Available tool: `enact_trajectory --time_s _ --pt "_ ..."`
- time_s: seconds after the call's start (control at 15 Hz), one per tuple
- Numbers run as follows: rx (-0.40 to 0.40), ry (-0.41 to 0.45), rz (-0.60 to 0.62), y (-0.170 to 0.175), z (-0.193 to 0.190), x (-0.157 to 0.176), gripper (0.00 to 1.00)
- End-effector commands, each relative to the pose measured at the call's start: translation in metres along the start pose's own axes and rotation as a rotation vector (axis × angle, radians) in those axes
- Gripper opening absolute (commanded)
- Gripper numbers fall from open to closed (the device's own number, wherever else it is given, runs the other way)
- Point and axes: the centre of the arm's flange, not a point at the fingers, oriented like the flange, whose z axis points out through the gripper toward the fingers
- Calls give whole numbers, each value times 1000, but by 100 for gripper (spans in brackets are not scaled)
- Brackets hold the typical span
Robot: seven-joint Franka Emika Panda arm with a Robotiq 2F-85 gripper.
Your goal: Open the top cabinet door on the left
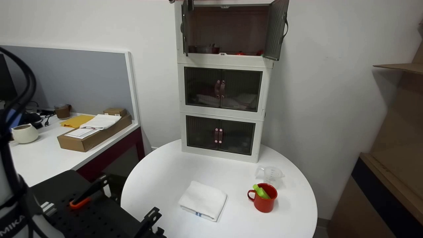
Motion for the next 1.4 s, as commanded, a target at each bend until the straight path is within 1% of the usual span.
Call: enact_trajectory --time_s 0.0,0.2,0.33,0.67,0.87,0.93,1.0,1.2,1.27,1.33 --pt "61 70 180 -33 -7 16 100" --pt "88 131 335 -47 -8 35 100" --pt "91 143 390 -55 -8 46 100" --pt "100 147 463 -66 -6 72 100" --pt "86 149 488 -69 -9 73 100" --pt "86 134 489 -69 -20 64 100" --pt "87 143 489 -71 -32 53 100" --pt "59 167 523 -86 -85 -1 100" --pt "48 179 548 -92 -98 -20 100" --pt "19 185 596 -100 -112 -44 100"
